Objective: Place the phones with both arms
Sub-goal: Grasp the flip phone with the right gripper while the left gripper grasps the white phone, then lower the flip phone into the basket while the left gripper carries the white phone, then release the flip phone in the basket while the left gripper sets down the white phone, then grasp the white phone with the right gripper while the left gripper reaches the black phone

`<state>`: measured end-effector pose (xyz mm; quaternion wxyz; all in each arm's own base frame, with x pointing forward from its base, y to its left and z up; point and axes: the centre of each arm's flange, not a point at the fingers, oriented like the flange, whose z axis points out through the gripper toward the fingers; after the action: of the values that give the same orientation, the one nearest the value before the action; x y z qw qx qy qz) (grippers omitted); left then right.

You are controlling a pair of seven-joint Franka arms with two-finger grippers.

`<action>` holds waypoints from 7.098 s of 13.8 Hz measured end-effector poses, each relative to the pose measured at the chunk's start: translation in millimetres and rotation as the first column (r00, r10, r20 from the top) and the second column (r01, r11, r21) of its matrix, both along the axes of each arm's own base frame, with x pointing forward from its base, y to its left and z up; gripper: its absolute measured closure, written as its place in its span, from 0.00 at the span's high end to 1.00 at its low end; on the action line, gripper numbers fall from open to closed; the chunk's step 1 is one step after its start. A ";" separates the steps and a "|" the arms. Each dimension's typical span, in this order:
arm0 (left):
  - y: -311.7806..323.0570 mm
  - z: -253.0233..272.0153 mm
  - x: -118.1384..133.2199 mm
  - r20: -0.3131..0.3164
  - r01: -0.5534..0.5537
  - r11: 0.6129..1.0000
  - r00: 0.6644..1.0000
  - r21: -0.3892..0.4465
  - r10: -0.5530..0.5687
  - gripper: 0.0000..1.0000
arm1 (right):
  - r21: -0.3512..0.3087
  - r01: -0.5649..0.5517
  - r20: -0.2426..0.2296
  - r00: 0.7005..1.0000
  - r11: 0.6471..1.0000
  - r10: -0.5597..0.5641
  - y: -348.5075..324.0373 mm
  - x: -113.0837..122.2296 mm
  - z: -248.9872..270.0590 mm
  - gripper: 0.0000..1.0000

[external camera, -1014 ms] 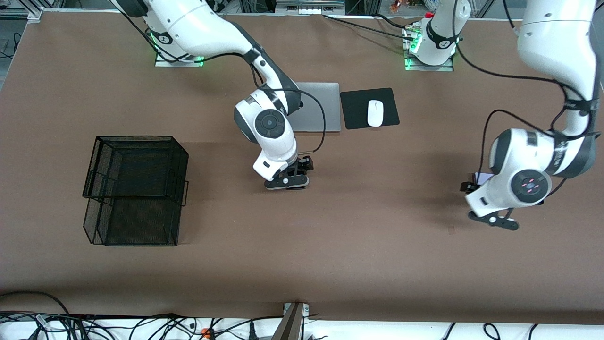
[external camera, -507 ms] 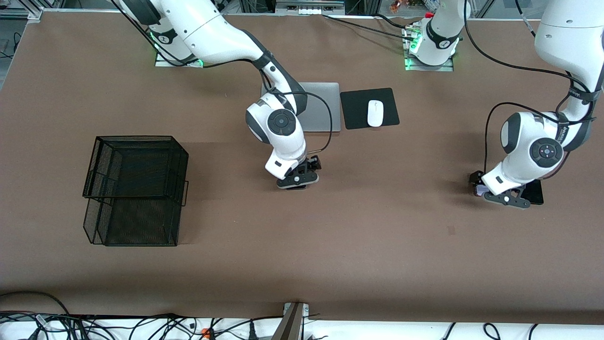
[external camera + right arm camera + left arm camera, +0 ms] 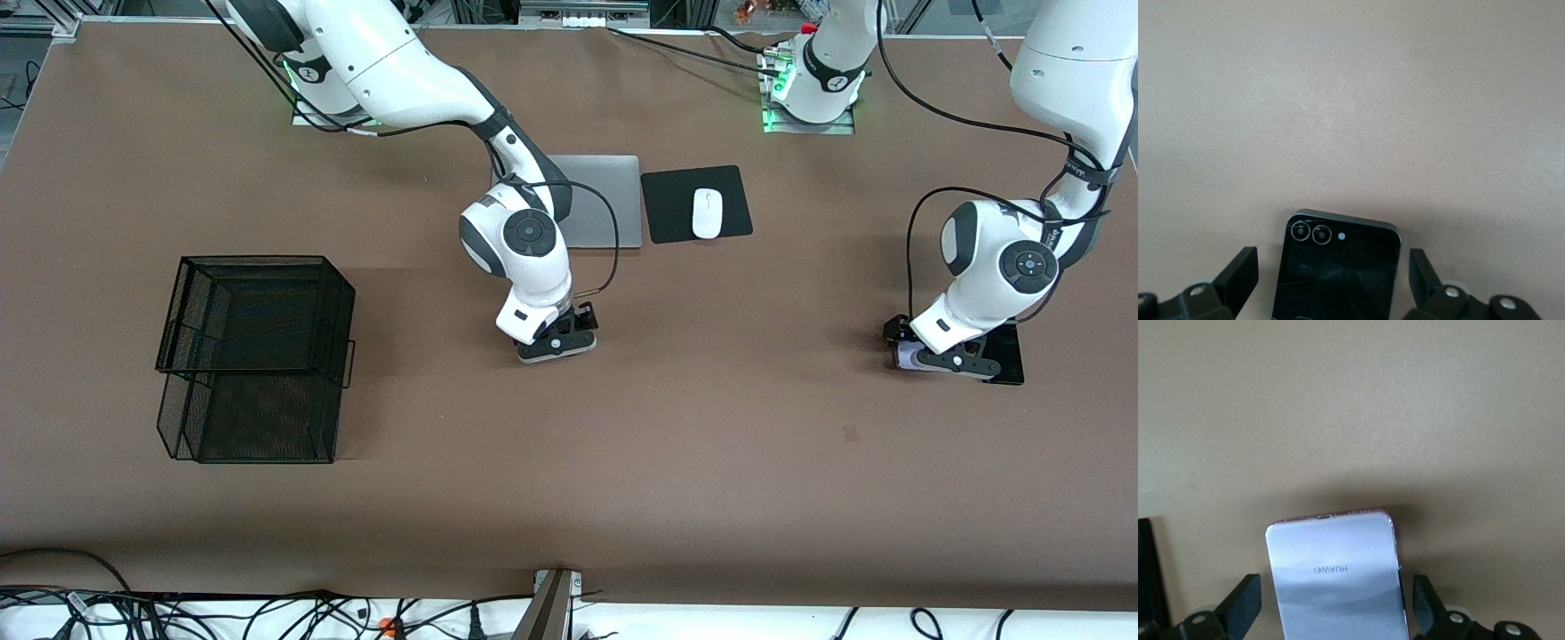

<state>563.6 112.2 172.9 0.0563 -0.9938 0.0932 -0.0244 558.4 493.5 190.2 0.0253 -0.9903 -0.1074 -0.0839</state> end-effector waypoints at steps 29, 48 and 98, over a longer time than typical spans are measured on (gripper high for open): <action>-228.5 72.5 79.2 -0.122 -0.344 0.936 0.935 -0.075 0.334 0.85 | -0.293 0.073 -0.179 0.975 0.953 -0.130 -319.5 65.1 206.3 0.81; -652.8 7.5 -3.4 -0.002 -0.197 0.970 0.980 -0.139 0.199 0.85 | -0.120 0.122 -0.165 0.976 0.985 -0.141 -547.3 31.3 127.7 0.81; 117.2 65.8 4.3 -0.071 -0.136 0.991 0.988 -0.017 0.134 1.00 | 0.027 0.205 -0.008 0.979 0.978 -0.204 -12.0 -1.8 5.5 1.00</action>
<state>567.9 229.5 238.7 0.0436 -0.9986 0.0273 0.0131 556.6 481.5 195.7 0.0304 -0.9959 -0.0038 -0.0849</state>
